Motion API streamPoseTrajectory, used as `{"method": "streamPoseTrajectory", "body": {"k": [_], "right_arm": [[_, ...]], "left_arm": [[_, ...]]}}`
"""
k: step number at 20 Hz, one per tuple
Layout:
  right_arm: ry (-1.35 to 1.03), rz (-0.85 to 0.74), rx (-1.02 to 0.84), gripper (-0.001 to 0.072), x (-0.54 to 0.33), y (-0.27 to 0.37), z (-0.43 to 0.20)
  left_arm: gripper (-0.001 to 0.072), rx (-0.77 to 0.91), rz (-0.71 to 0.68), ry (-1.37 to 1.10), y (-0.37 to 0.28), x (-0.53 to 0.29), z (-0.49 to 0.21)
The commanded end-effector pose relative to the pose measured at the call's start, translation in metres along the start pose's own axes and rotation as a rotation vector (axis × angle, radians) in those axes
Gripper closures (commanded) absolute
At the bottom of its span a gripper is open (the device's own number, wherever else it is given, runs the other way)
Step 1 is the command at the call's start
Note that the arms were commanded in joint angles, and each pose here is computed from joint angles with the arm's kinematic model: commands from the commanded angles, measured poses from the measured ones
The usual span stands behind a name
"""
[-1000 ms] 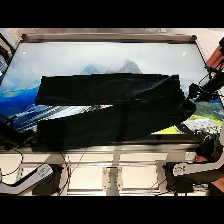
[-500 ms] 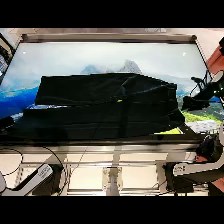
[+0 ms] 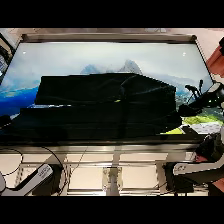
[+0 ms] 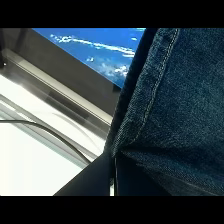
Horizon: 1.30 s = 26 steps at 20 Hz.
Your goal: Fold the clothes and pants, and hang the long-sleeved shirts on hangers.
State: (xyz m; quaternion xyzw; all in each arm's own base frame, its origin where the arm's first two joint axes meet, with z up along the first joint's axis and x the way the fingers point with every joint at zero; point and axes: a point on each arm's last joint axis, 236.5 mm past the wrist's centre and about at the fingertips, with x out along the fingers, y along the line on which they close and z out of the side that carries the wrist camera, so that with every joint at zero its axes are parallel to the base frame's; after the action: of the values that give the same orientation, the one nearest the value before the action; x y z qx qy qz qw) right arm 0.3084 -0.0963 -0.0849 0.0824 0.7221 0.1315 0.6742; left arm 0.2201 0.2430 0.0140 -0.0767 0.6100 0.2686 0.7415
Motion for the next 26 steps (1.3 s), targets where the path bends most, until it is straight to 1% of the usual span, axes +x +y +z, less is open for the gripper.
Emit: {"method": "streamPoseTrajectory", "body": {"k": [1,4,5,7,10,11,12,15,17,20,22,26], "right_arm": [[-0.031,0.05,-0.038,0.0293,0.015,0.009,0.002],[-0.001,0.1,-0.083,0.0319,0.015,0.021,-0.007],[0.019,0.114,-0.086,0.0347,0.015,0.024,-0.012],[0.092,0.133,-0.094,0.0347,0.014,0.028,-0.029],[0.211,0.099,-0.103,0.0353,0.01,0.018,-0.057],[0.221,0.096,-0.103,0.0442,0.01,0.017,-0.059],[0.228,0.092,-0.101,0.0484,0.01,0.016,-0.06],[0.234,0.08,-0.101,0.0487,0.01,0.013,-0.062],[0.223,0.076,-0.089,0.0684,0.013,0.012,-0.06],[0.268,0.104,-0.101,0.0686,0.007,0.018,-0.07],[0.275,0.125,-0.101,0.0687,-0.011,0.02,-0.07],[0.057,0.164,-0.032,0.0687,-0.065,0.017,-0.04]], "left_arm": [[0.0673,-0.008,-0.02,0.009,-0.004,0.0,-0.002],[0.0673,-0.014,-0.033,0.012,-0.008,0.0,-0.003],[0.0673,-0.016,-0.039,0.013,-0.009,0.0,-0.003],[0.0673,-0.017,-0.042,0.014,-0.01,0.0,-0.003],[0.0673,-0.016,-0.041,0.015,-0.01,0.0,-0.003],[0.0673,-0.016,-0.041,0.015,-0.01,0.0,-0.003],[0.0673,-0.016,-0.041,0.015,-0.01,0.0,-0.003],[0.0673,-0.016,-0.041,0.012,-0.009,0.0,-0.003],[0.0673,-0.016,-0.041,0.012,-0.01,0.0,-0.003],[0.0673,-0.012,-0.055,0.012,-0.013,-0.001,-0.003],[0.0673,-0.017,-0.093,-0.016,-0.021,-0.003,0.004],[0.0673,-0.001,-0.241,-0.134,-0.054,-0.022,0.032]]}}
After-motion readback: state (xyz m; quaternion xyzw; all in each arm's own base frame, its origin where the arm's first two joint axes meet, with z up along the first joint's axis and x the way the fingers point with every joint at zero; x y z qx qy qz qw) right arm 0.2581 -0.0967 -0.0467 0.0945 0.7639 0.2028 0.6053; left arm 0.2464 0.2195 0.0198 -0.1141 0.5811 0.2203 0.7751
